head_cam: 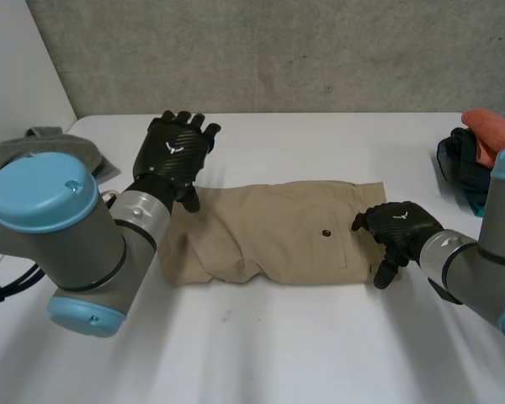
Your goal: Fold the laundry.
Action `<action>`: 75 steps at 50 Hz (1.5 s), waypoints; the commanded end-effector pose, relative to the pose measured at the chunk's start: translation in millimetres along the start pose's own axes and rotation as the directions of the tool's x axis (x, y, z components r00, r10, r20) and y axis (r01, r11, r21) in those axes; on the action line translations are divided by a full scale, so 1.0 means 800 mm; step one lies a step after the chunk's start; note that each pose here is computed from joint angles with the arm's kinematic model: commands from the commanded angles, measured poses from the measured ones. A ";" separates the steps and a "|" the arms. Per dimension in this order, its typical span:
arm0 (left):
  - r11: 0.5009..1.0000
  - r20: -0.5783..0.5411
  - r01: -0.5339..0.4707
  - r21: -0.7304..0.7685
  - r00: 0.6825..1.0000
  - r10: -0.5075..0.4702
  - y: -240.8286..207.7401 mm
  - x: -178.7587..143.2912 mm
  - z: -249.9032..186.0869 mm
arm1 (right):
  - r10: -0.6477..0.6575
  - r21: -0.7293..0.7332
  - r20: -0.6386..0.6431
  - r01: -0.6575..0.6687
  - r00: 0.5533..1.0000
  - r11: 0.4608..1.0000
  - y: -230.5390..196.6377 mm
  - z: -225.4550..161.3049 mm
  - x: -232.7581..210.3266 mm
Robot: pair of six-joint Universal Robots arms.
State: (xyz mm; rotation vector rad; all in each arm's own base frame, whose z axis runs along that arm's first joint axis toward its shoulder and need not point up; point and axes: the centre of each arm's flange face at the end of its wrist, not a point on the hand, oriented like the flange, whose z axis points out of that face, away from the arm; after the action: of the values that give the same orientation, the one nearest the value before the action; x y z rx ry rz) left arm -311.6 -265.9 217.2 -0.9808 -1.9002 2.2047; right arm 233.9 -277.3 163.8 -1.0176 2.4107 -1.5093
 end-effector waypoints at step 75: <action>0.969 -0.132 0.243 -0.031 0.960 -0.245 -0.024 0.036 0.044 | 0.182 0.338 0.116 -0.212 0.976 0.917 -0.111 -0.011 -0.031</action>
State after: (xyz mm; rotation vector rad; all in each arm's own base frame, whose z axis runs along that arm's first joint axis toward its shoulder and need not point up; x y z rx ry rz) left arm -337.5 -276.4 265.6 -0.7093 -1.7223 2.1223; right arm 287.9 -258.8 264.7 -0.6954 1.8131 -1.8538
